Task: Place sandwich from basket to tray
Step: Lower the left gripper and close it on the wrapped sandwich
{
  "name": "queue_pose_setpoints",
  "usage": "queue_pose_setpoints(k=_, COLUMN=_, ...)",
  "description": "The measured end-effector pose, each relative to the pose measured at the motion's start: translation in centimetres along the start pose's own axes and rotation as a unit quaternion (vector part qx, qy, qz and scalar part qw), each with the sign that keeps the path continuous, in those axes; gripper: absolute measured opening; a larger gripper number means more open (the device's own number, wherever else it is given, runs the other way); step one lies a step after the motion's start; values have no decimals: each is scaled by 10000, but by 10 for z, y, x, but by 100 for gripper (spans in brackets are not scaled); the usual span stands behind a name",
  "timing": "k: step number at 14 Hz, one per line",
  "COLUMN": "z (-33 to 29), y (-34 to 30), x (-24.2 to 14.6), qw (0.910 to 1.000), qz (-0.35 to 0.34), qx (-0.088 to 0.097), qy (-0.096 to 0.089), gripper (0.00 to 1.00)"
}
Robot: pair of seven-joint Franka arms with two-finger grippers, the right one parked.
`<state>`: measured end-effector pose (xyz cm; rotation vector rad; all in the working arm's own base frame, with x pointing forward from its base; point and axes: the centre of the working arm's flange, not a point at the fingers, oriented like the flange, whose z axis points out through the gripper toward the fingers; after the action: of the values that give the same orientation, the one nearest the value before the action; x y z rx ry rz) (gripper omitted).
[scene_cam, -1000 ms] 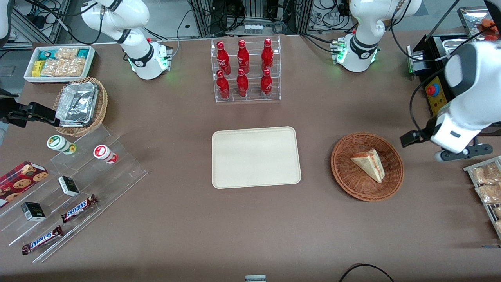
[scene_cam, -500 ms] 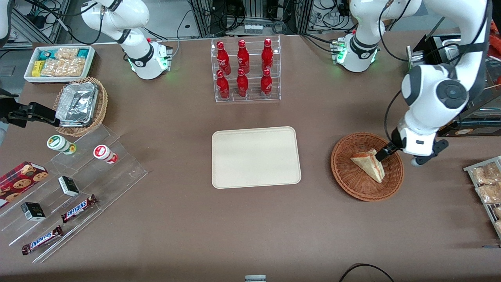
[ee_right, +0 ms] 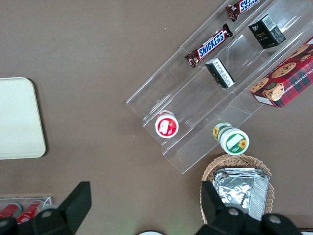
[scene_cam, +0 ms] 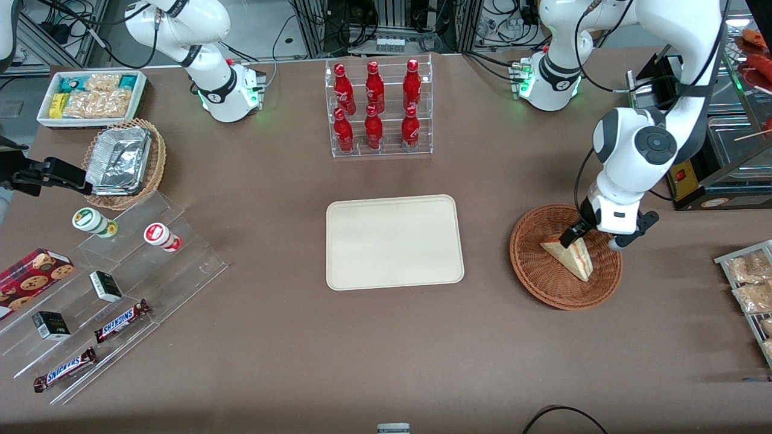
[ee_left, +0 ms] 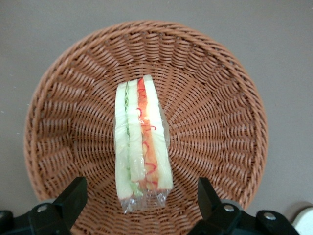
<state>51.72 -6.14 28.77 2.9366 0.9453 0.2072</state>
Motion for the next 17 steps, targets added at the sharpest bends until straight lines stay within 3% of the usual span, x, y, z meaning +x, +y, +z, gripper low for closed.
queue_pose_setpoints(k=8, z=38, y=-4, x=-3, qw=9998, qz=-178, qx=-116, qy=41, gripper=100)
queue_pose_setpoints(k=10, z=39, y=-4, x=-3, qw=9997, qz=-205, qx=-114, qy=38, gripper=96)
queue_pose_setpoints(k=15, z=35, y=-3, x=3, qw=9996, qz=-230, qx=-146, qy=86, gripper=41)
queue_pose_setpoints(k=17, z=23, y=3, x=9, qw=9995, qz=-227, qx=-170, qy=127, gripper=32)
